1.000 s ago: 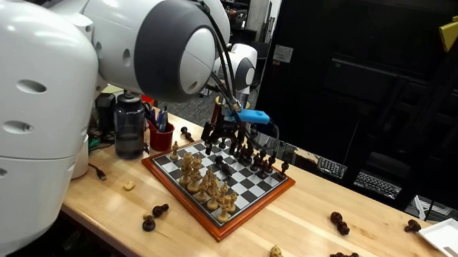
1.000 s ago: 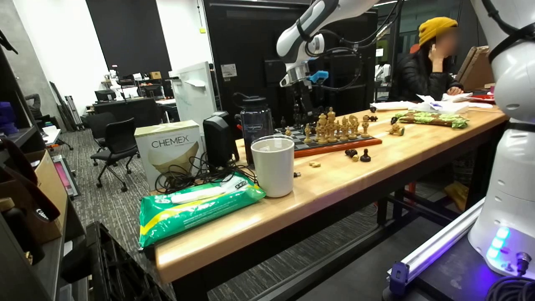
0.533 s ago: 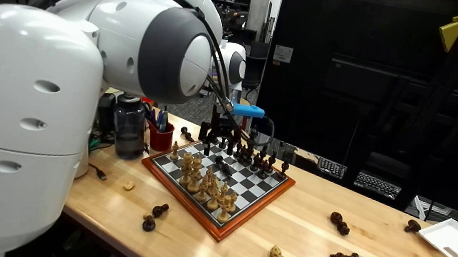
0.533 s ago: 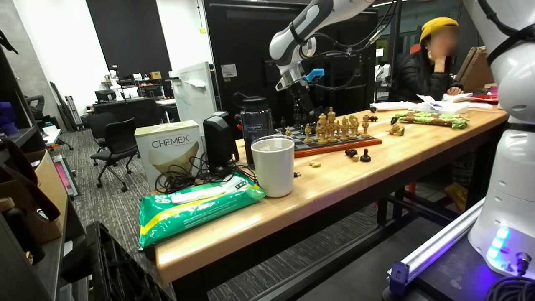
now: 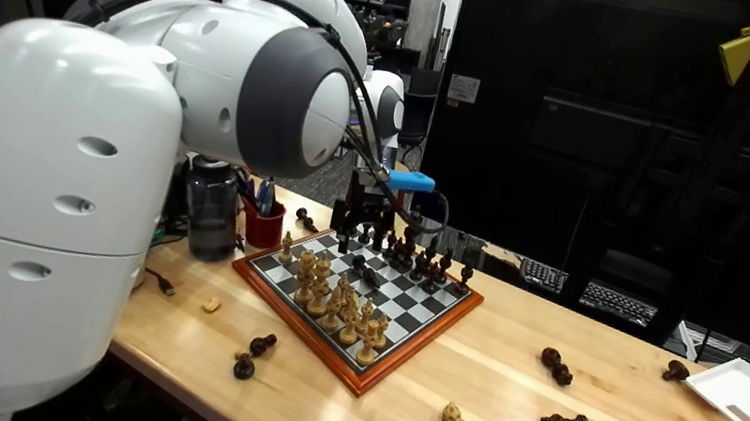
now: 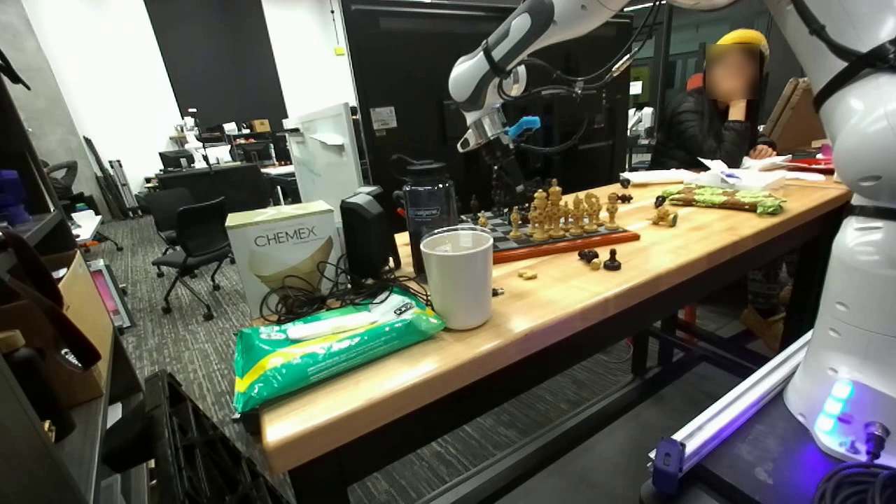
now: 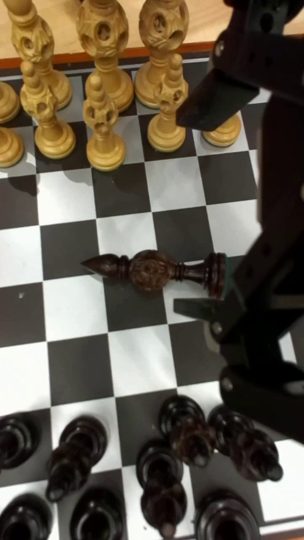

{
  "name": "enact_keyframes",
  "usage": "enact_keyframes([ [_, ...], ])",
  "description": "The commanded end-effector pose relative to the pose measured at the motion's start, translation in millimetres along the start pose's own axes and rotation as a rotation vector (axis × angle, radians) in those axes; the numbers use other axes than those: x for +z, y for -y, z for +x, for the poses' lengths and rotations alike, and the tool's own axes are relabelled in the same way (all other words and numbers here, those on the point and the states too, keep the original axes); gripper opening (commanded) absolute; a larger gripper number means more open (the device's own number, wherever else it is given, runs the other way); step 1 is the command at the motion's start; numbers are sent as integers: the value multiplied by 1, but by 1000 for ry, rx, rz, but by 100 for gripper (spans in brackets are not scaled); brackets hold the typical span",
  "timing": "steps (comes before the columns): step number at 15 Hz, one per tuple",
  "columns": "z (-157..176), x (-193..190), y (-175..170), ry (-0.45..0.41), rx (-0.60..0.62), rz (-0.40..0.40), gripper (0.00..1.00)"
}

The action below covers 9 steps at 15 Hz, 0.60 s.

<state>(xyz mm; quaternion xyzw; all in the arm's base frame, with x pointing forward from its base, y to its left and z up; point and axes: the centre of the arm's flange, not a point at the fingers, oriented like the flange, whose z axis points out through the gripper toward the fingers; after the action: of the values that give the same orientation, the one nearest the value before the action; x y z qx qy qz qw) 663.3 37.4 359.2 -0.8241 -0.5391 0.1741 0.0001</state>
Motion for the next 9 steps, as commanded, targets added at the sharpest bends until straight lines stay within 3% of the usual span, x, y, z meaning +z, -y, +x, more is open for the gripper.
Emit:
enact_keyframes([
  [1, -21, -12, 5, -131, -142, -16, 100],
  [3, -27, -14, 1, -200, -213, -12, 100],
  [4, -13, -9, -10, -142, -139, -8, 100],
  [9, -20, -12, -11, -178, -186, -10, 100],
])
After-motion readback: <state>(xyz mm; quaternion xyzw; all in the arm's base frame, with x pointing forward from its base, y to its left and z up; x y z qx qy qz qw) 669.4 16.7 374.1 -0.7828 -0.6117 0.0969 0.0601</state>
